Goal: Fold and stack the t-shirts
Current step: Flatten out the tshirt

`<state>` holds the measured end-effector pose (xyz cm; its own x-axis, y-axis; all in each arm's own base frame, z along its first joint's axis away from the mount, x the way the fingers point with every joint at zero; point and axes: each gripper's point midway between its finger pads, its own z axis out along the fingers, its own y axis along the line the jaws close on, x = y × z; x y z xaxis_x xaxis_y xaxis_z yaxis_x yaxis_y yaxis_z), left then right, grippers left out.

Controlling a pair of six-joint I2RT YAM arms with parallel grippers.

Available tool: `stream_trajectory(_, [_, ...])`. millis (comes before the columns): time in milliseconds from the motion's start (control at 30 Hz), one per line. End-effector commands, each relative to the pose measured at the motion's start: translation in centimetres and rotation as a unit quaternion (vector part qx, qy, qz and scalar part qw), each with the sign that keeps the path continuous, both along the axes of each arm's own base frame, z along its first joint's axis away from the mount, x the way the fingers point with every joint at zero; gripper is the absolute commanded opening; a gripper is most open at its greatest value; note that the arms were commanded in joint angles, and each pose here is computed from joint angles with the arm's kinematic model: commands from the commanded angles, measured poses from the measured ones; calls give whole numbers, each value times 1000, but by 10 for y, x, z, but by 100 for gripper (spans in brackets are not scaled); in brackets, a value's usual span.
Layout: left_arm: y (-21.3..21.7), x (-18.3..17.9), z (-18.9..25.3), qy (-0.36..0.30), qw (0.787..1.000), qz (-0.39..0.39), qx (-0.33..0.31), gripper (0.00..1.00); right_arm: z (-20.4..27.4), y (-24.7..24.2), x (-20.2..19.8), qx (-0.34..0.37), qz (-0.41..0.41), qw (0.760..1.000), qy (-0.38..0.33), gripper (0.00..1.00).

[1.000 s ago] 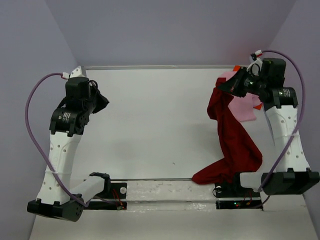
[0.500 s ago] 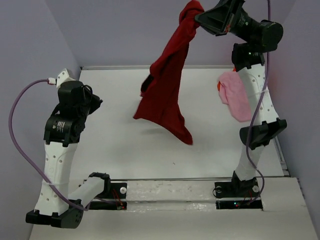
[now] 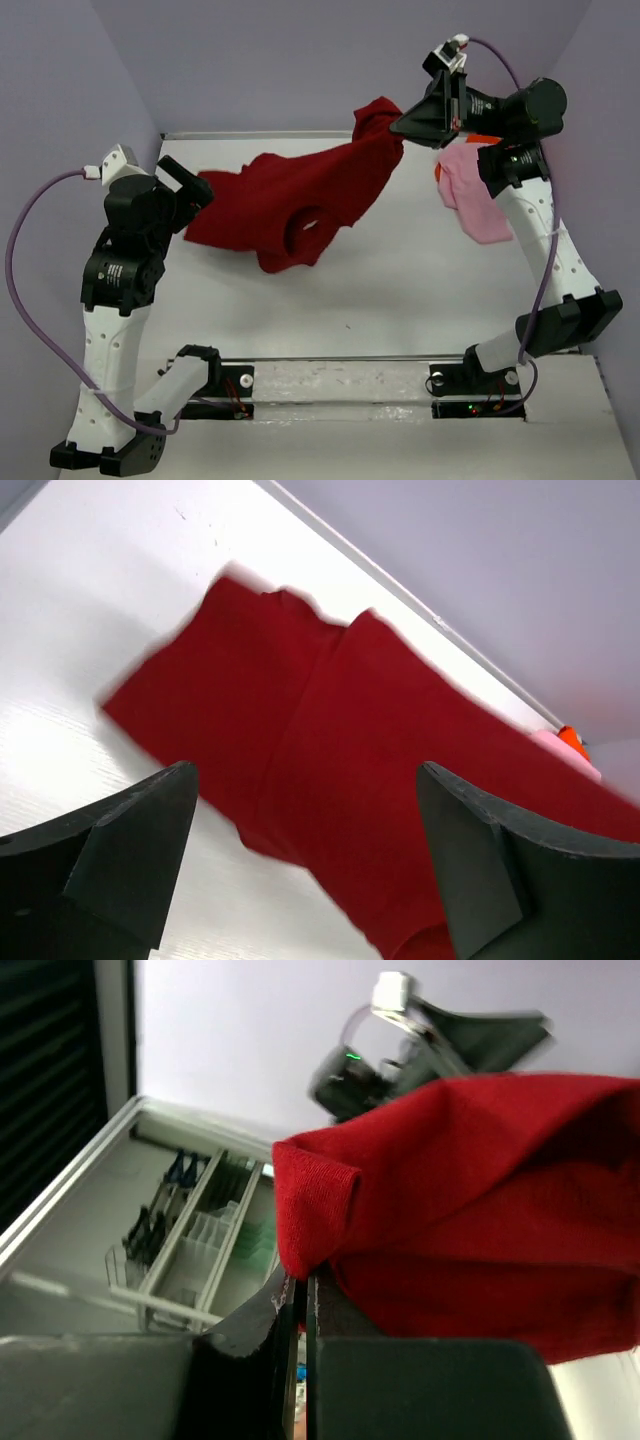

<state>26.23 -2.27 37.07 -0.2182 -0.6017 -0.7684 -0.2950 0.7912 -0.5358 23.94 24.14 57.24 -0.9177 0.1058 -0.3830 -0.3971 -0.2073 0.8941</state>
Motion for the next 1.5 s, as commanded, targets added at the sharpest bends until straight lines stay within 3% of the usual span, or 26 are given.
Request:
stream_trajectory(0, [-7,7,-9,1,1000,-19,-2,99,-85,-2,-16,-98,19,989,112,0])
stream_trajectory(33, [-9,9,-14,5,1000,-23,-5,99,-130,0,-9,-125,7,978,164,0])
stream_trajectory(167, [-21,16,-18,2,999,-52,-15,99,-215,-6,-16,-202,-20,958,201,0])
stream_trajectory(233, [-30,22,-23,4,997,-76,-18,99,-274,-15,-11,-295,-50,928,222,0])
stream_trajectory(300, [-45,25,-32,13,992,-120,-23,99,-311,-24,-4,-359,-72,900,236,0])
stream_trajectory(367, [-63,28,-52,32,984,-171,-32,99,-325,-30,4,-388,-92,891,218,0])
stream_trajectory(533, [-83,17,-120,143,960,-240,-40,99,-334,-36,20,-421,-111,876,207,0])
stream_trajectory(800, [-51,-16,-180,307,929,-206,35,99,-340,-38,43,-445,-123,866,190,0])
stream_trajectory(933, [-41,-17,-197,334,922,-186,53,99,-340,-37,47,-444,-125,867,187,0])
stream_trajectory(1200, [-52,-34,-266,447,866,-218,59,99,-339,-36,47,-440,-125,870,185,0])
stream_trajectory(1467, [-58,-27,-290,489,845,-208,53,99,-338,-34,43,-431,-122,875,184,0])
